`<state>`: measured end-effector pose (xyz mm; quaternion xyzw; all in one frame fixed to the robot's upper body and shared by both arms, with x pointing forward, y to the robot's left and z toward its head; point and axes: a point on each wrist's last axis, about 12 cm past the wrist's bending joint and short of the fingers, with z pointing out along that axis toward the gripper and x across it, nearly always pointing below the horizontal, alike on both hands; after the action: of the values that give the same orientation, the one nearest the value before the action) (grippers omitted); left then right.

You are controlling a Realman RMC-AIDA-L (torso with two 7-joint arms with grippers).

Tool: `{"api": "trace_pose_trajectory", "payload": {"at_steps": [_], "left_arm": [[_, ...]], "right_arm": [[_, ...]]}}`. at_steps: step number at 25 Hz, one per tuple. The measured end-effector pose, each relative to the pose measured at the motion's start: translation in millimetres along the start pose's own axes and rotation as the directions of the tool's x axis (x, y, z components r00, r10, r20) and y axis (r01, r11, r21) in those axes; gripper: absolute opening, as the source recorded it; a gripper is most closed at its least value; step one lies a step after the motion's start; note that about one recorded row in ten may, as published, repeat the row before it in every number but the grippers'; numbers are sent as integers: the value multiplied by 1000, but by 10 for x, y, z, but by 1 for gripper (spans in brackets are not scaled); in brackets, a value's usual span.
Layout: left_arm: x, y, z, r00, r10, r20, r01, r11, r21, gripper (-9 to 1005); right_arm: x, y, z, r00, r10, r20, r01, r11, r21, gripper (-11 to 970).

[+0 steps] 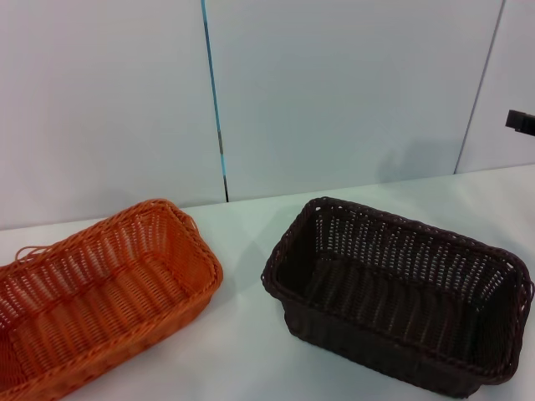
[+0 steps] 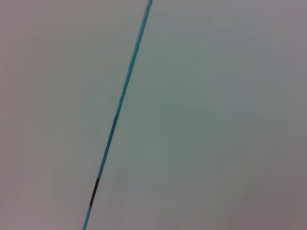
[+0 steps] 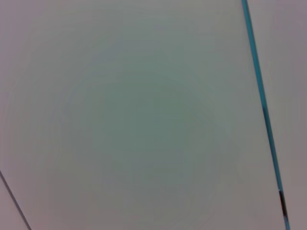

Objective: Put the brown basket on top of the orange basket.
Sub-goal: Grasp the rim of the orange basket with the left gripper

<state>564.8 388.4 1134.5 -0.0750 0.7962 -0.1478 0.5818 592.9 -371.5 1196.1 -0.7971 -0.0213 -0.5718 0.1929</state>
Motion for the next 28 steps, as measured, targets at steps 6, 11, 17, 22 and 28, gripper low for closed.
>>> {"api": "trace_pose_trajectory", "payload": {"at_steps": [6,11,17,22,28], "left_arm": [[-139,-18,-103,999,35,-24,-35,999,-10,879],[-220,-34,-174,997,58,-59,-59,998,-25,879],[-262,-81,-229,988,81,-135,-86,996,-33,878],[-303,-125,-258,982,72,-177,-80,996,-40,877],[-352,-202,-268,966,89,-244,-111,991,-76,877]], "right_arm": [[-20,1,16,1000,3,7,-3,1000,1,766],[-34,-16,32,1000,-4,17,4,1000,4,765],[-44,-29,43,1000,-6,23,6,1000,9,765],[-59,-37,56,1000,-6,29,6,1000,11,766],[-95,-25,65,999,4,39,-4,1000,11,765]]}}
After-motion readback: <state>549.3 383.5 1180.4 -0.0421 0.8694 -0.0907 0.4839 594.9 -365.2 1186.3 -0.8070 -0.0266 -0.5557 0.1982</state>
